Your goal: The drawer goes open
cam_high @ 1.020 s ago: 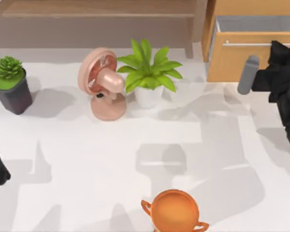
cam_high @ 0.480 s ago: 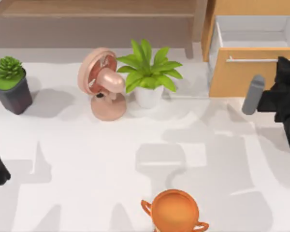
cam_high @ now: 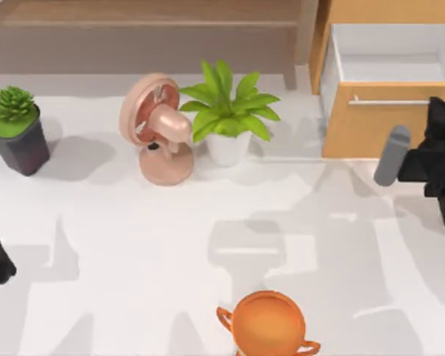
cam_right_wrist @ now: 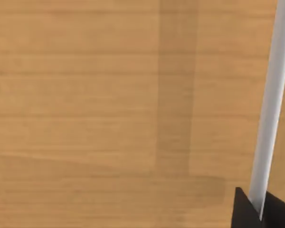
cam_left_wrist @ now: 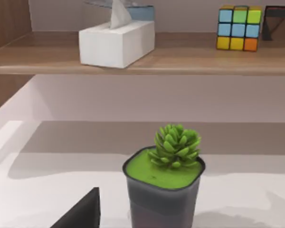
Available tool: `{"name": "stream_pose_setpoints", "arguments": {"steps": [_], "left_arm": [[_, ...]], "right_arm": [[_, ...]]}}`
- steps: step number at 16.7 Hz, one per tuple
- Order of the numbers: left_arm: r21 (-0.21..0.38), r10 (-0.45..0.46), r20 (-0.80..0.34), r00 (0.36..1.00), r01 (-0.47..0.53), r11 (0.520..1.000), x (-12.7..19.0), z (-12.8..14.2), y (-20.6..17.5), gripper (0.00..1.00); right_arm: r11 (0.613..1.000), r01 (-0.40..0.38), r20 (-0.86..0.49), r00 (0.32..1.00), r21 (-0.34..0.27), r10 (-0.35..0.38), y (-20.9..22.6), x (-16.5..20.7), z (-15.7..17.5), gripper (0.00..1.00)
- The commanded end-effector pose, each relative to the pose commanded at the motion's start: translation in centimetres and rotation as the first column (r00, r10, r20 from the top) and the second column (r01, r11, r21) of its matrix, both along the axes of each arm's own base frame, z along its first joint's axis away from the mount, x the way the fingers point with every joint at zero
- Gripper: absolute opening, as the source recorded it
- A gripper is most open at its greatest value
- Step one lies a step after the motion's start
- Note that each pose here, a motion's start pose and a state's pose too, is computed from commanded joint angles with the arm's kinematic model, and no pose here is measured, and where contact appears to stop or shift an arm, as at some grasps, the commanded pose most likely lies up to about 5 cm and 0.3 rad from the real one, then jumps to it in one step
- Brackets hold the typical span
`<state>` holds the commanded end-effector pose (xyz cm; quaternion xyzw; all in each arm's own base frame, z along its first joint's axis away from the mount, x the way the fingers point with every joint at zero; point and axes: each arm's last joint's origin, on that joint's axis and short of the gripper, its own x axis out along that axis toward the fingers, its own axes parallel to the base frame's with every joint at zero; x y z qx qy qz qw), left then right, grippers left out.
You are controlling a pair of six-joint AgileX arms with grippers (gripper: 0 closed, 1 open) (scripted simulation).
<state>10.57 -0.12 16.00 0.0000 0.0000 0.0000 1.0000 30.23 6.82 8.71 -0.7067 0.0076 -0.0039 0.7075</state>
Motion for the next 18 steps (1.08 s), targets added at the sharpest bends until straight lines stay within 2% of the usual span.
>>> {"name": "stream_pose_setpoints", "arguments": {"steps": [7,12,18], "left_arm": [[0.0,0.0,0.0,1.0,0.0,1.0,0.0,0.0,0.0,1.0],[0.0,0.0,0.0,1.0,0.0,1.0,0.0,0.0,0.0,1.0],[0.0,0.0,0.0,1.0,0.0,1.0,0.0,0.0,0.0,1.0]], "right_arm": [[1.0,0.003,-0.006,1.0,-0.003,-0.003,0.0,-5.5,-0.1,0.0],[1.0,0.004,-0.003,1.0,0.0,-0.004,0.0,-5.9,0.0,0.0],[1.0,0.004,-0.003,1.0,0.0,-0.004,0.0,-5.9,0.0,0.45]]}}
